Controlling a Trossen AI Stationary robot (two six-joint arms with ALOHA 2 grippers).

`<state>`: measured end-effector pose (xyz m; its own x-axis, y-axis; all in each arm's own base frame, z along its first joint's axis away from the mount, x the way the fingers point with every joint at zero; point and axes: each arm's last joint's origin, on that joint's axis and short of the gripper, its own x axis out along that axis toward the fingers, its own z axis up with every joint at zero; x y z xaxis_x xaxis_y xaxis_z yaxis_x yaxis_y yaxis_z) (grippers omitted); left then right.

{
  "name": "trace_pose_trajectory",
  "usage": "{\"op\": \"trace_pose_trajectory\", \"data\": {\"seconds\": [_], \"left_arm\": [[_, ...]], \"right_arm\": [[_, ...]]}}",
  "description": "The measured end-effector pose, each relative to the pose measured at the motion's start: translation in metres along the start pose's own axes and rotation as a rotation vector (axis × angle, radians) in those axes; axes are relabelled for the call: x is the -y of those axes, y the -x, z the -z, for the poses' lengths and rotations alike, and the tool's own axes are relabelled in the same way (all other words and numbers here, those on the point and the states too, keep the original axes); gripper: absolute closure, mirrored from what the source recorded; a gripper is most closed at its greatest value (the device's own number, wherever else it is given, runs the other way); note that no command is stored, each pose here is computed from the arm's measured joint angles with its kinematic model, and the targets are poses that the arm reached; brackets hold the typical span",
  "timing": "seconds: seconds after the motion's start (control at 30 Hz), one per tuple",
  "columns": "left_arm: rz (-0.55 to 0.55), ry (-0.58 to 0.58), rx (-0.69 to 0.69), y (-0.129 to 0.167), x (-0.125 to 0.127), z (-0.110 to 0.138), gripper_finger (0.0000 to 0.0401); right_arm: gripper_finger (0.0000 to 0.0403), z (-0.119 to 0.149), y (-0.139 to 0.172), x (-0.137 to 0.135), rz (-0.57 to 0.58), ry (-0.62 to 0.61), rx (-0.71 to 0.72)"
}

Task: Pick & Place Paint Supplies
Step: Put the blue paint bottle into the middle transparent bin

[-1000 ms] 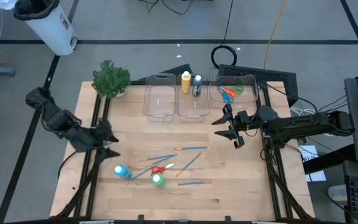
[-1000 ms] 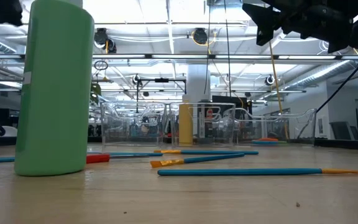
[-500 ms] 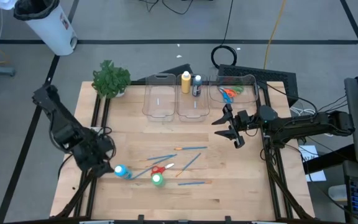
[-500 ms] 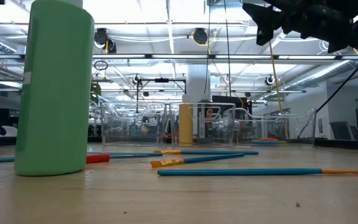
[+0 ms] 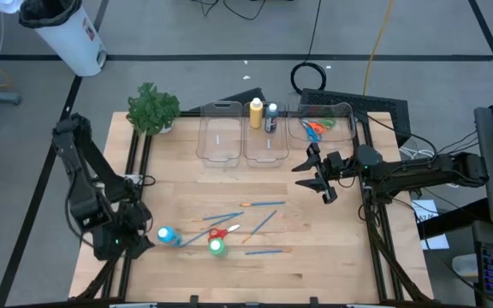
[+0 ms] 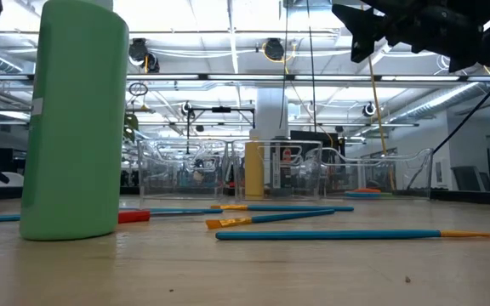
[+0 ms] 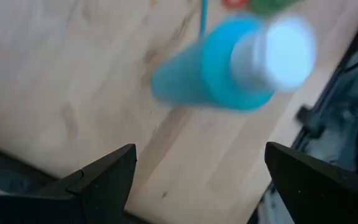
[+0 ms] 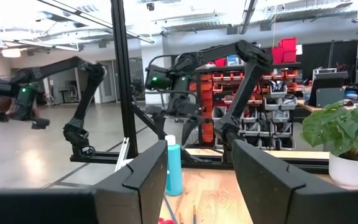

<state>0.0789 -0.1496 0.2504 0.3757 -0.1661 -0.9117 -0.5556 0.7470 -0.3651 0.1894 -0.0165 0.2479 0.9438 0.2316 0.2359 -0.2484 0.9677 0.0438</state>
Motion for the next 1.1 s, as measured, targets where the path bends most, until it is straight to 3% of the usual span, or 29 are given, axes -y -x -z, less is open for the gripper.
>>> {"op": "trace_pose_trajectory", "data": {"seconds": [0.3, 0.7, 1.1], "left_arm": [[-0.123, 0.093, 0.031, -0.031, 0.012, 0.025, 0.0038], [-0.321, -0.046, 0.071, -0.091, 0.022, 0.043, 0.0038], [-0.355, -0.112, 0.433, -0.128, 0.021, 0.042, 0.0038]], "right_arm": [[0.0232, 0.000, 0.000, 0.000, 0.000, -0.006, -0.002], [0.0232, 0.001, 0.000, 0.000, 0.000, -0.038, -0.006], [0.0232, 0.001, 0.000, 0.000, 0.001, -0.038, -0.014]]}}
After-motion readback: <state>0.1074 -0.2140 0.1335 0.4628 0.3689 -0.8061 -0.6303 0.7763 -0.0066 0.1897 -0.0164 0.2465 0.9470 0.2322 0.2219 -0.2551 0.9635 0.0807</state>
